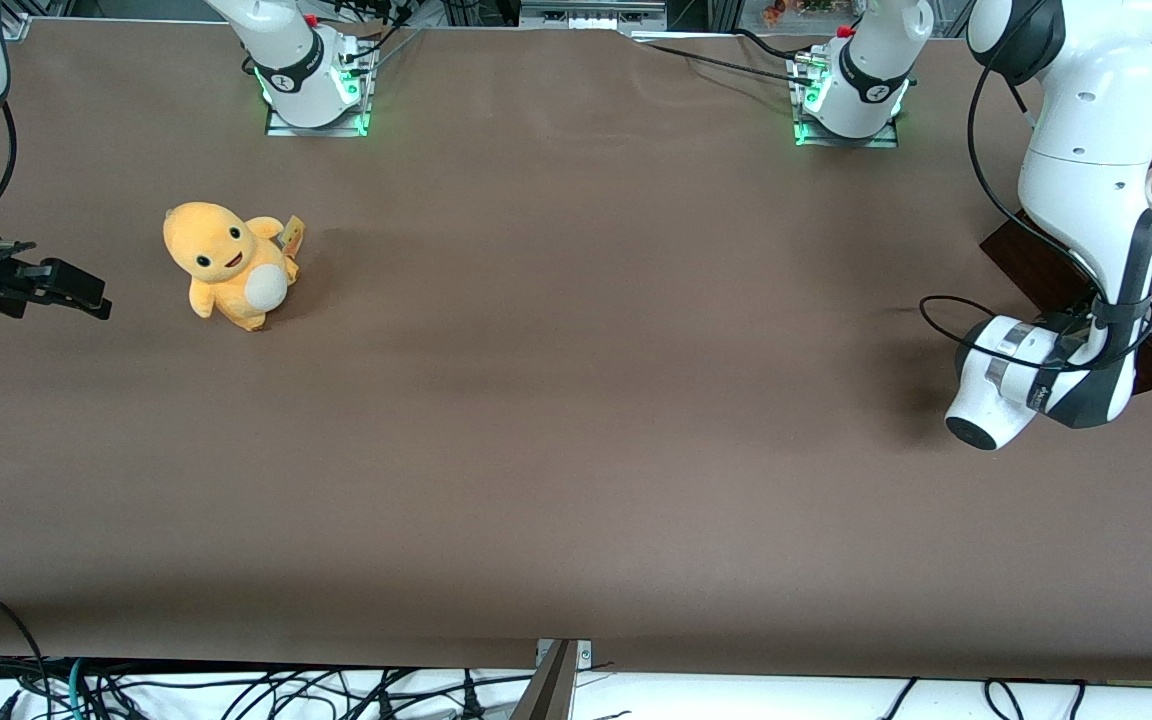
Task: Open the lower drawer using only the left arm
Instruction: 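Close the left gripper on the white bar handle, then pull the handle with the left gripper to slide the drawer outward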
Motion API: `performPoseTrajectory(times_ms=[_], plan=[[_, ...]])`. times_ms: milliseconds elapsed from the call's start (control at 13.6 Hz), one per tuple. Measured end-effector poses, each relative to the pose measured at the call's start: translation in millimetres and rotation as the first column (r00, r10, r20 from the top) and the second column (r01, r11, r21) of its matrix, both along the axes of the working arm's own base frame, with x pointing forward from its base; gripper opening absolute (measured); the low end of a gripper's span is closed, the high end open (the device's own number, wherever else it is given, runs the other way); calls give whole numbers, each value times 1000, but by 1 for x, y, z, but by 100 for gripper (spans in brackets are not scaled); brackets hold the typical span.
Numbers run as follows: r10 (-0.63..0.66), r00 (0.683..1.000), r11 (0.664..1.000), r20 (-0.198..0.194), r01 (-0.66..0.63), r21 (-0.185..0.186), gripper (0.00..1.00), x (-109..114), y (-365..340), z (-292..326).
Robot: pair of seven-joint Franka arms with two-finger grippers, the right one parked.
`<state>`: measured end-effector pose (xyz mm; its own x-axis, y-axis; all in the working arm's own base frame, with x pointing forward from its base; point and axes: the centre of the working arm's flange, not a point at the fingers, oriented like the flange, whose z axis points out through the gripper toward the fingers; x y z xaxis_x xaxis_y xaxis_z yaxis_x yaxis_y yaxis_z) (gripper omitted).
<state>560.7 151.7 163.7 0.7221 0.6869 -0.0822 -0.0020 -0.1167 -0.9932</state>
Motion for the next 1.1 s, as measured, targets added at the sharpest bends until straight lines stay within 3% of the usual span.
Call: performPoseTrajectory(times_ms=[1104], plan=[[-77,997,997,20,77,6,19,11,-43,-2]])
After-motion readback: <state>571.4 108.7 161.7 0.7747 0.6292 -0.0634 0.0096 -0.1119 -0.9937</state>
